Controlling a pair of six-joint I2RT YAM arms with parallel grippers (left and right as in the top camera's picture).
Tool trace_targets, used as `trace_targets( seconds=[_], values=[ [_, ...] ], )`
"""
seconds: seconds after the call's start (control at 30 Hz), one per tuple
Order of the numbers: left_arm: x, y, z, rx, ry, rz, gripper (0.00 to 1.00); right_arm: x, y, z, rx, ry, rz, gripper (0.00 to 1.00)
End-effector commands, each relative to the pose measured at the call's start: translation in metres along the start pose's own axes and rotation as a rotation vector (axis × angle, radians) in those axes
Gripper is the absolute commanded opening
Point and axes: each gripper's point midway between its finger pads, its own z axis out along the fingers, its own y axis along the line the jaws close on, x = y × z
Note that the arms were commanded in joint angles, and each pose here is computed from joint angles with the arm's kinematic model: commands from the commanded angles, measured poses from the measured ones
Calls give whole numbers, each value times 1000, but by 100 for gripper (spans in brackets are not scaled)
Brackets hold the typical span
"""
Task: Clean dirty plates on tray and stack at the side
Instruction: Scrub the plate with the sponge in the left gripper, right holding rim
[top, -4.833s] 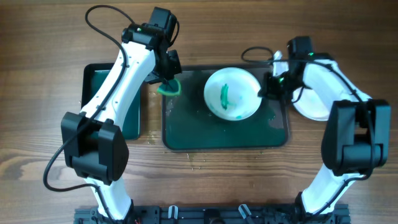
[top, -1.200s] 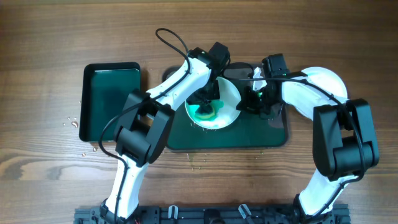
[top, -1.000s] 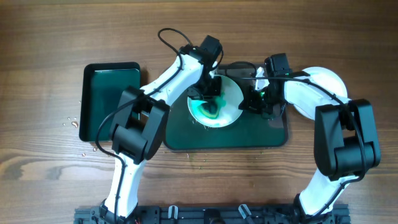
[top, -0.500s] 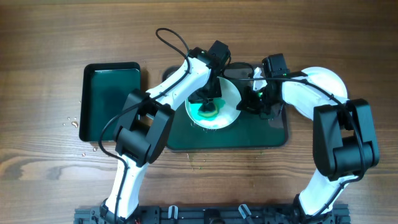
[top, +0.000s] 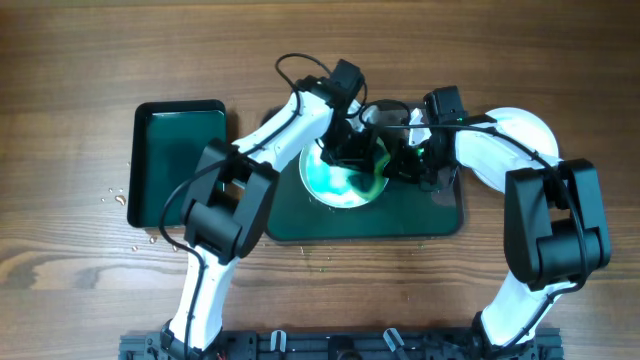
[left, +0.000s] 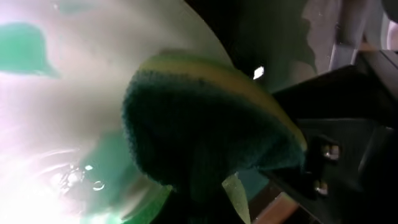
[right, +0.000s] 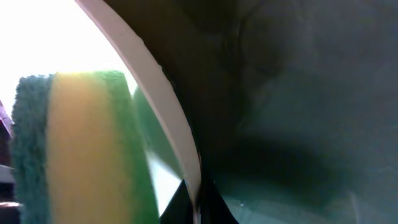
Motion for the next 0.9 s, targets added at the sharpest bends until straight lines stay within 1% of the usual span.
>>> trace_targets(
  seconds=[0.0, 0.17, 0.23, 0.37, 0.53, 0.73, 0.87],
  values=[
    [-5, 39, 2, -187, -41, -122, 4, 10, -1, 3, -16, 30, -9, 4],
    [-8, 98, -22, -545, -155, -287, 4, 10, -1, 3, -15, 29, -10, 4],
    [-6, 117, -35, -671, -191, -323, 4, 10, -2, 3, -15, 29, -10, 4],
    [-3, 137, -54, -825, -227, -333, 4, 10, -1, 3, -16, 29, -10, 4],
    [4, 148, -68, -920, -260, -399, 4, 10, -1, 3, -16, 29, -10, 4],
    [8, 145, -73, -921, -246, -400, 4, 9, -1, 3, -16, 29, -10, 4],
    [7, 129, -79, -854, -241, -404, 4, 9, -1, 3, -16, 28, -9, 4]
  ],
)
